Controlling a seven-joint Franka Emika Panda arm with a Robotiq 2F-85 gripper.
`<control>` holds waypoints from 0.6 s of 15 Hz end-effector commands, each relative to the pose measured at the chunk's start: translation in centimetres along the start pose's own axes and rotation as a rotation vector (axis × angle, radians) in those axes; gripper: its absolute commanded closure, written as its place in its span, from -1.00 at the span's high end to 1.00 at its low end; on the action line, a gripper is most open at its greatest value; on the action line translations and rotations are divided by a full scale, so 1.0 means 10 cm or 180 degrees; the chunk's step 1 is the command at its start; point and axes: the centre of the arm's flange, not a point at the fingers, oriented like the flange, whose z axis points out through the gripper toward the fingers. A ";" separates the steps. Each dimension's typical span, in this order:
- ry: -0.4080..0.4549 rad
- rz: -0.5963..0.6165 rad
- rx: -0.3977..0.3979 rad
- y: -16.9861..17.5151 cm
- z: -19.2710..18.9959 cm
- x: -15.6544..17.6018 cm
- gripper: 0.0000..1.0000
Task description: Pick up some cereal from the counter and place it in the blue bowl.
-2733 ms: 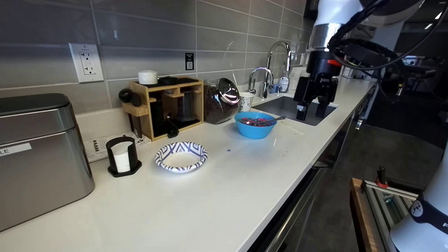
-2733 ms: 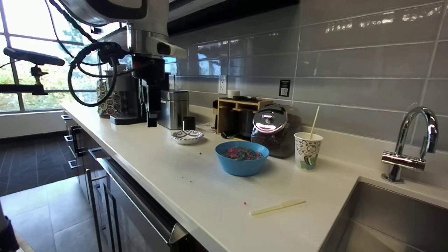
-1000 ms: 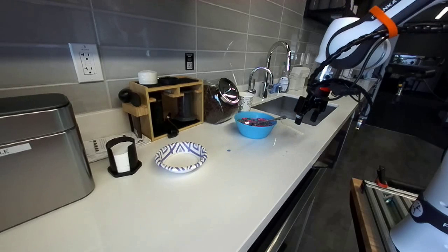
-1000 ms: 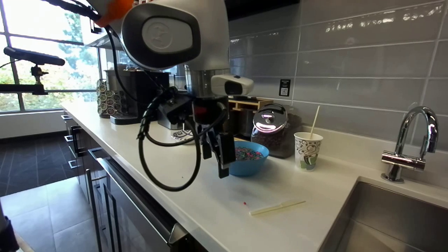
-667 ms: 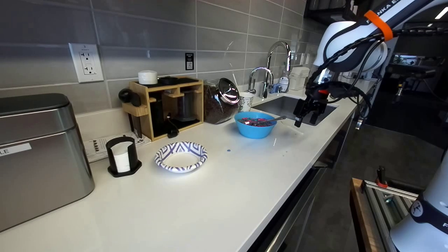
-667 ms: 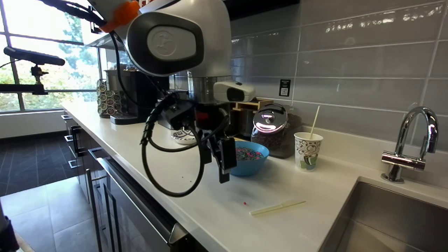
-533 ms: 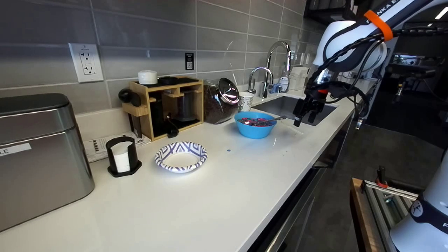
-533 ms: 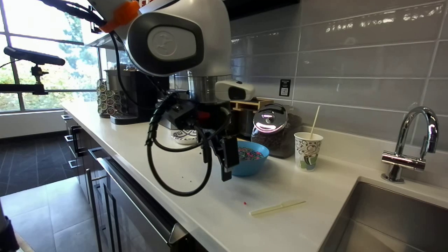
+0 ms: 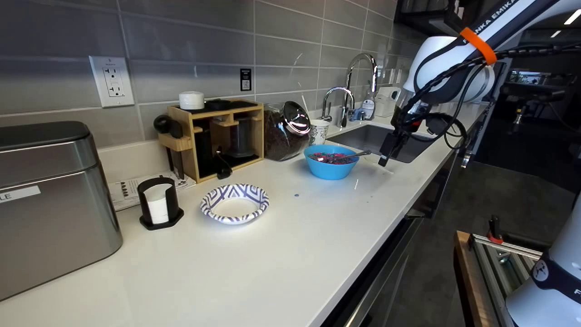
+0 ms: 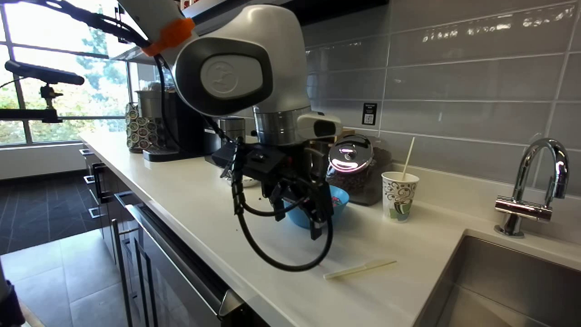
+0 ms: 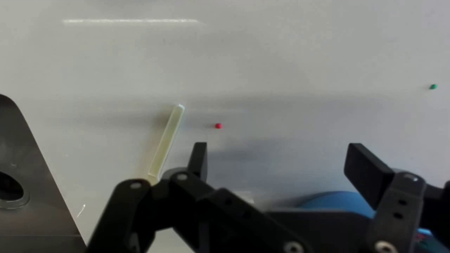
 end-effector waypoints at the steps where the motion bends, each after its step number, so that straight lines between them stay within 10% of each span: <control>1: -0.0021 -0.0216 -0.0047 0.14 0.22 0.08 1.00; 9: -0.0158 -0.0331 -0.0107 0.23 0.44 0.25 0.36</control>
